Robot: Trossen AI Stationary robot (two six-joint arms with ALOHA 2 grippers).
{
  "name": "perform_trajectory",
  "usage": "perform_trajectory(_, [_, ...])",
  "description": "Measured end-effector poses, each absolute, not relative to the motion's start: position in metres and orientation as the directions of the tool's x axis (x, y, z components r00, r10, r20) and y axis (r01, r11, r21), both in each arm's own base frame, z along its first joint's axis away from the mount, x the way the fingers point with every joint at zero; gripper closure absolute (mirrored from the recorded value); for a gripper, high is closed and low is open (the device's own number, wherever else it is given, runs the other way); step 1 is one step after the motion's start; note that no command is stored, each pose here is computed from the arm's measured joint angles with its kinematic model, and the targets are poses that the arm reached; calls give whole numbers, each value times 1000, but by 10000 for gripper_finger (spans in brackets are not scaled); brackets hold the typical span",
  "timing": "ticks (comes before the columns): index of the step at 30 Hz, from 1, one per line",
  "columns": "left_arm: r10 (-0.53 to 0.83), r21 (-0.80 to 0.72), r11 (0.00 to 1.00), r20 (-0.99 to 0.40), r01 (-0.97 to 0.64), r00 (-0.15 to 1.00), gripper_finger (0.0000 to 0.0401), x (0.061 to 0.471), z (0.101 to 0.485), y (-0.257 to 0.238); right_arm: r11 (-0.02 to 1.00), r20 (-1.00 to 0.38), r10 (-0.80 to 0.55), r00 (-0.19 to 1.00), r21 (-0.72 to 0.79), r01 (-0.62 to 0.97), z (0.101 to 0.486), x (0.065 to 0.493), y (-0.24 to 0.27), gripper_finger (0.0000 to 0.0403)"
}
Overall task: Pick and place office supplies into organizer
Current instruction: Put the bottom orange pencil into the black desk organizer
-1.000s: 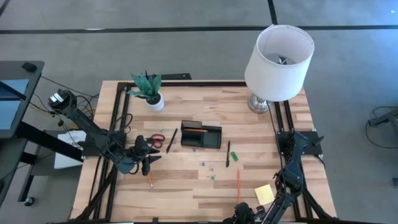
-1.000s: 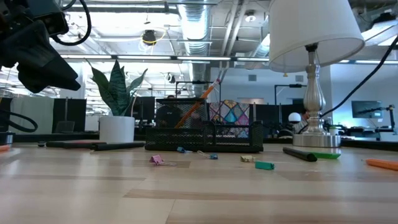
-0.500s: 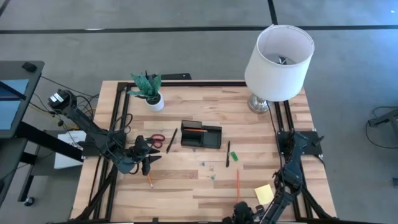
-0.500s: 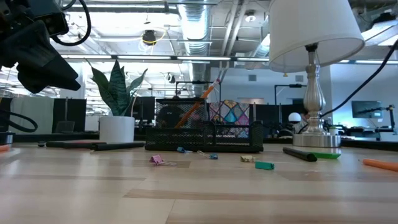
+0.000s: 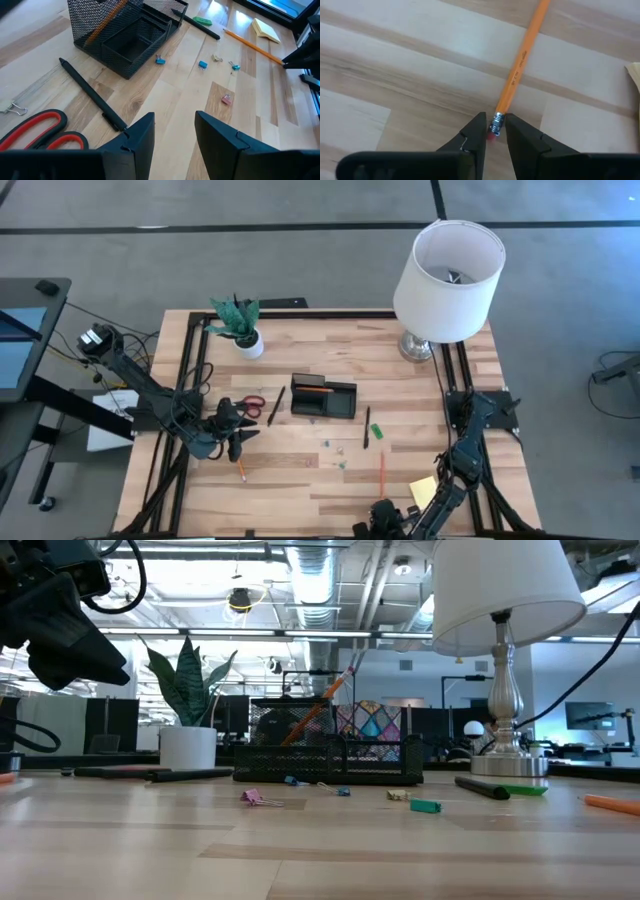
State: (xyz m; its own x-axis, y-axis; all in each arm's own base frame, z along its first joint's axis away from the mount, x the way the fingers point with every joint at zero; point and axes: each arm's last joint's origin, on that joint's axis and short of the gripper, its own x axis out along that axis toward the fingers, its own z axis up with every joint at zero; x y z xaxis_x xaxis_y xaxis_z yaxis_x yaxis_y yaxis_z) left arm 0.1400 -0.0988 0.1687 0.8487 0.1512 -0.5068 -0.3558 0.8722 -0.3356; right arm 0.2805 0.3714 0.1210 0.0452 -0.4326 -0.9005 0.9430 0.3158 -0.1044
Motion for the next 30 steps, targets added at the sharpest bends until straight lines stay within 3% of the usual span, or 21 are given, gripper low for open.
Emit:
perform_trajectory(10, [151,-335,872,-507,-355,849,264,140,169,-99,304,-914,-403,49,-83,949,121,277,377,335])
perform_trajectory(18, [151,-342,868,-507,-359,849,264,140,169,-99,312,-915,-399,55,-80,947,121,273,380,393])
perform_trajectory(30, [153,-343,868,-506,-360,849,264,140,169,-99,348,-895,-434,100,-64,935,123,263,387,398])
